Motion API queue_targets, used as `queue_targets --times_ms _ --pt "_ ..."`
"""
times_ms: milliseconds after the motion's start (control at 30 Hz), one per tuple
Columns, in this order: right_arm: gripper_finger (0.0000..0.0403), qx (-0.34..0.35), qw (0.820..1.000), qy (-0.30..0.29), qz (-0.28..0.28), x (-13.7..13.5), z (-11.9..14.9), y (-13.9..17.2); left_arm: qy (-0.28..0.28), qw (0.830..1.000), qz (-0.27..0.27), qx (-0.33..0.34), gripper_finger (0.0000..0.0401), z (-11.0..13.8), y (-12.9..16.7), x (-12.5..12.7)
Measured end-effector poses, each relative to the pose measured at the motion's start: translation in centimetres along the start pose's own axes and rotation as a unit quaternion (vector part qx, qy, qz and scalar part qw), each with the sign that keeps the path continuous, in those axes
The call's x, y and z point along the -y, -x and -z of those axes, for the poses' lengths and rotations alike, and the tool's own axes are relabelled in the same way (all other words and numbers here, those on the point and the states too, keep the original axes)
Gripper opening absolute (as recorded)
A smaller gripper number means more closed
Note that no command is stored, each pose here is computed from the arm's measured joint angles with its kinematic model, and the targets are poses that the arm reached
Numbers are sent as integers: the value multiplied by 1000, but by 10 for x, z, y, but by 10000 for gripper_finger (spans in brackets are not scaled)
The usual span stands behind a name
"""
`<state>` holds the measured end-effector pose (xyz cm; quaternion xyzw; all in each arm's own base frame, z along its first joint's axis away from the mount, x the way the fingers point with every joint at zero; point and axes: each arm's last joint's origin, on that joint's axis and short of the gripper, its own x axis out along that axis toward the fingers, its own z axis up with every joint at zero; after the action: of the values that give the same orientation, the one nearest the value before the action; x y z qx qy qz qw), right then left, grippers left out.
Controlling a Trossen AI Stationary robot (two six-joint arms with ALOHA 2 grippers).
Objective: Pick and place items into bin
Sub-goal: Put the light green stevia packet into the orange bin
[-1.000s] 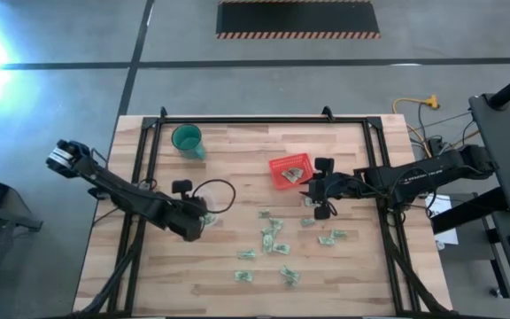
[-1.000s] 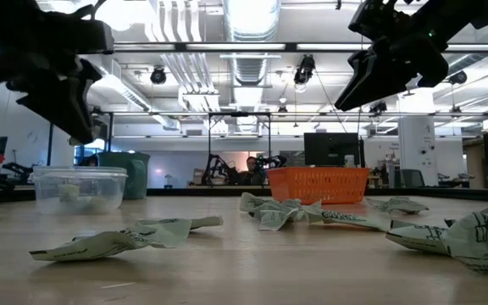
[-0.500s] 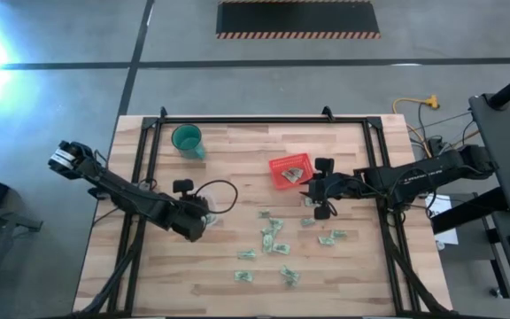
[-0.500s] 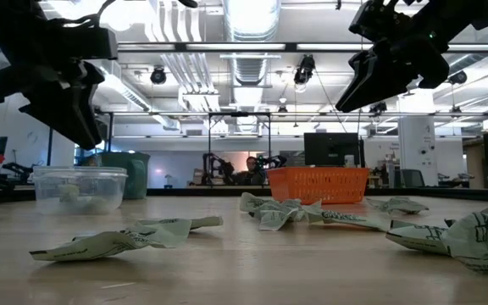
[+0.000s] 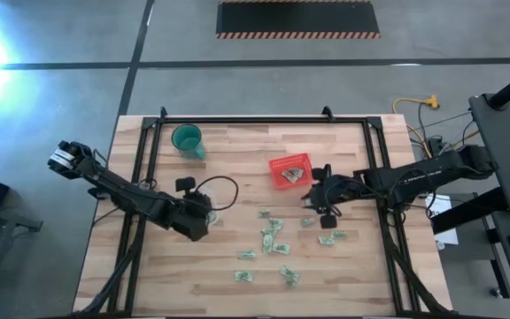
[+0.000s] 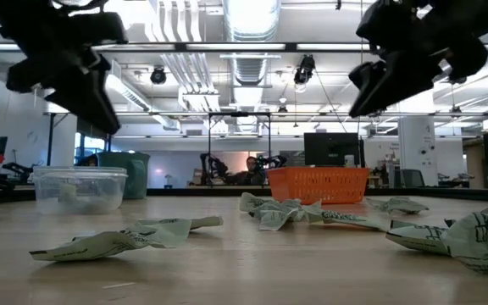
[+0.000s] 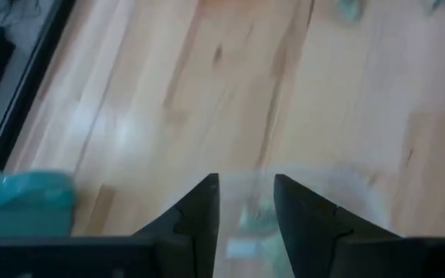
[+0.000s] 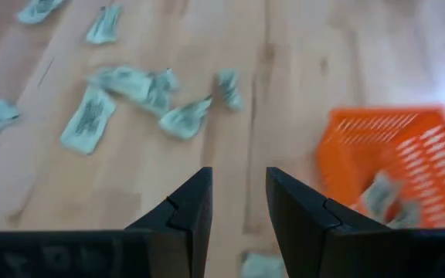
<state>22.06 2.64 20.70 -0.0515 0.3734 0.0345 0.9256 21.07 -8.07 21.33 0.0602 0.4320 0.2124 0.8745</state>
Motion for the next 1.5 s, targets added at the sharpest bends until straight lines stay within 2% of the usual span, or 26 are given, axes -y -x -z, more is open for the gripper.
queue_targets --times_ms 67,233,333,467,1033,1300,1500 --pt "111 -13 1000 -11 -9 -4 7 -2 7 1000 13 24 108 -5 0 3" --pt "111 -39 999 -17 -31 -17 25 -7 -27 996 35 72 108 -16 2 8" --pt "111 -53 997 -24 -42 -24 37 -10 -28 996 37 77 108 -19 4 8" --pt "111 -36 998 -25 -48 -28 47 -14 -22 996 40 83 108 -22 6 8" --pt "112 32 997 -38 -54 -28 64 -22 -21 995 41 85 108 -22 5 9" --pt "112 39 998 -26 -46 -28 71 -27 -20 995 42 85 108 -22 5 9" --pt "112 12 999 -5 -38 -30 72 -41 -19 995 43 86 108 -23 5 9"
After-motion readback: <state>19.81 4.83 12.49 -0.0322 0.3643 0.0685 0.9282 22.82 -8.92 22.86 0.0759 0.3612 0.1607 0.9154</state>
